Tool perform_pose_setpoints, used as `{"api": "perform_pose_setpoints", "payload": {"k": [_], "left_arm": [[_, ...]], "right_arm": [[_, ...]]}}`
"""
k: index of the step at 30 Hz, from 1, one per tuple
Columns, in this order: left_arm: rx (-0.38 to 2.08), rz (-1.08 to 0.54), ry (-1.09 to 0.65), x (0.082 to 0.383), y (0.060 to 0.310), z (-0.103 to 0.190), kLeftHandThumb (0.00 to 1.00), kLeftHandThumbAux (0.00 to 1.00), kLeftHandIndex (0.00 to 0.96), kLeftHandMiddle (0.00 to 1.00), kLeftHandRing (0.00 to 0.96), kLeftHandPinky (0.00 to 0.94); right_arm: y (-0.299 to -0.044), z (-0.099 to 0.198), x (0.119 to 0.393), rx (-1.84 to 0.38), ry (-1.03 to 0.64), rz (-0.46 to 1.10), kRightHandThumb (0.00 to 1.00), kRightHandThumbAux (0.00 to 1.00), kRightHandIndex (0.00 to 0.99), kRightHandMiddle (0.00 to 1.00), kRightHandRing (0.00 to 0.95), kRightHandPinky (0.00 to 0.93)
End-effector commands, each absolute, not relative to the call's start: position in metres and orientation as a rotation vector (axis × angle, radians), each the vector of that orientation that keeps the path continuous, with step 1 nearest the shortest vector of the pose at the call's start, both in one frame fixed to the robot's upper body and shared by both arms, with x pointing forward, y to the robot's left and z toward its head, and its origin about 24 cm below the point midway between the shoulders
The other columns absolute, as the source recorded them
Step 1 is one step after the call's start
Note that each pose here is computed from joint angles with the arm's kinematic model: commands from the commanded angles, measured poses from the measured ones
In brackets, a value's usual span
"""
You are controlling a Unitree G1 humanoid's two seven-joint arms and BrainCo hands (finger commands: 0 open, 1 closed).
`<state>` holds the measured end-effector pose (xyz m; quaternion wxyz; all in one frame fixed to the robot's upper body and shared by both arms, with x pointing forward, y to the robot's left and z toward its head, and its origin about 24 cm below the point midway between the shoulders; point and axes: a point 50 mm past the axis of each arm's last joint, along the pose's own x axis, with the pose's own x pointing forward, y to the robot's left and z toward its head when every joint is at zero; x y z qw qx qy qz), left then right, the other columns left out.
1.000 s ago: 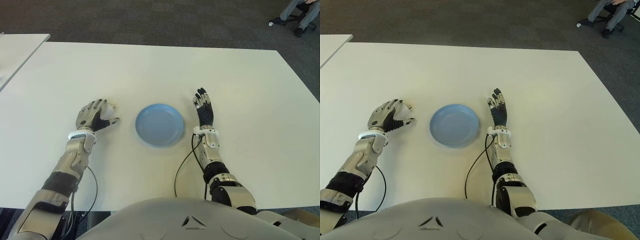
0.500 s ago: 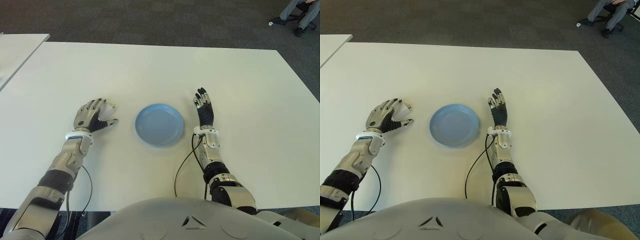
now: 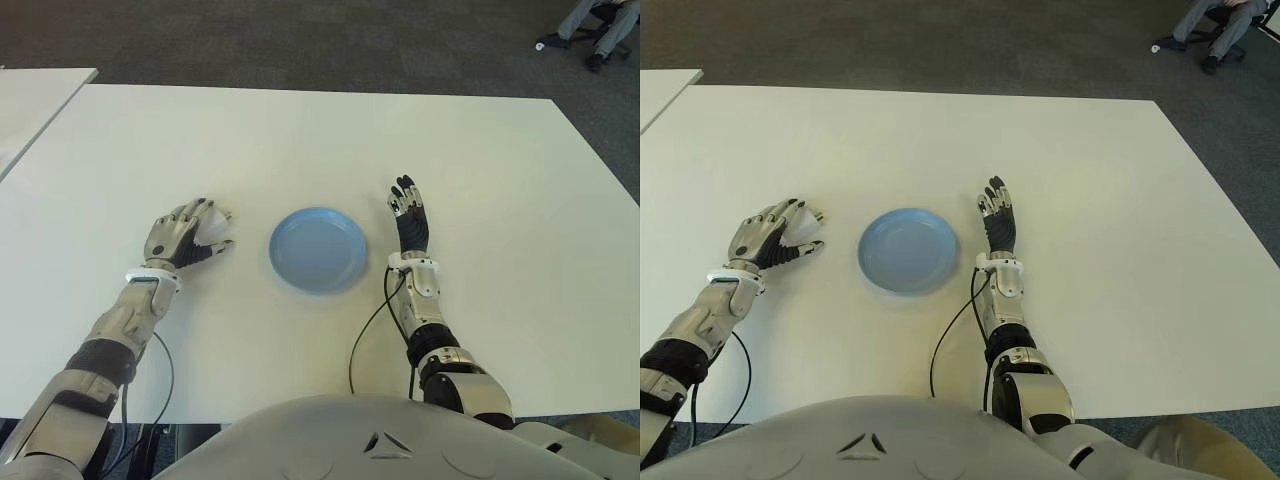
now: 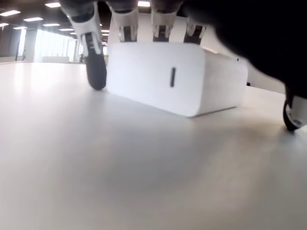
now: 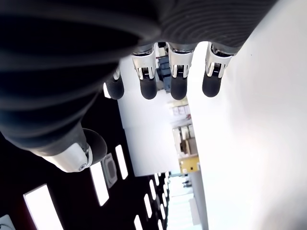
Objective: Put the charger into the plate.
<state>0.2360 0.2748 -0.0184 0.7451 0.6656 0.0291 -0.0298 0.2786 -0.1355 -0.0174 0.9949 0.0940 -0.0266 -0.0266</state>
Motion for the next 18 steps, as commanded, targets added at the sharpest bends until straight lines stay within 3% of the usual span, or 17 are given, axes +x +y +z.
{"api": "perform_pose_setpoints", "payload": {"k": [1,3,11,18], "left_arm": [[1.487,-0.083,0.124,0.2238,0.2841,-0.0330,0.524,0.466,0.057,0.214,0.308,0.422],[1.484,-0.062,0.115,0.2244,0.2853,-0.0330,0.556,0.484,0.077,0.270,0.358,0.434],[1.452,-0.002,0.084,0.2256,0.2889,-0.0319,0.587,0.554,0.132,0.342,0.393,0.425],[1.396,0.030,0.053,0.2270,0.2879,-0.0286,0.607,0.596,0.192,0.435,0.477,0.478]], "right_arm": [[-0.1255,-0.0274,0.2708,0.231,0.000,-0.056,0.000,0.572,0.022,0.086,0.066,0.079],[-0.1254,-0.0275,0.2709,0.230,0.001,-0.055,0.000,0.565,0.023,0.093,0.072,0.081],[-0.1263,-0.0273,0.2708,0.228,0.002,-0.051,0.000,0.542,0.030,0.118,0.095,0.088],[-0.1262,-0.0271,0.2708,0.225,0.000,-0.047,0.000,0.531,0.035,0.135,0.112,0.107]]}}
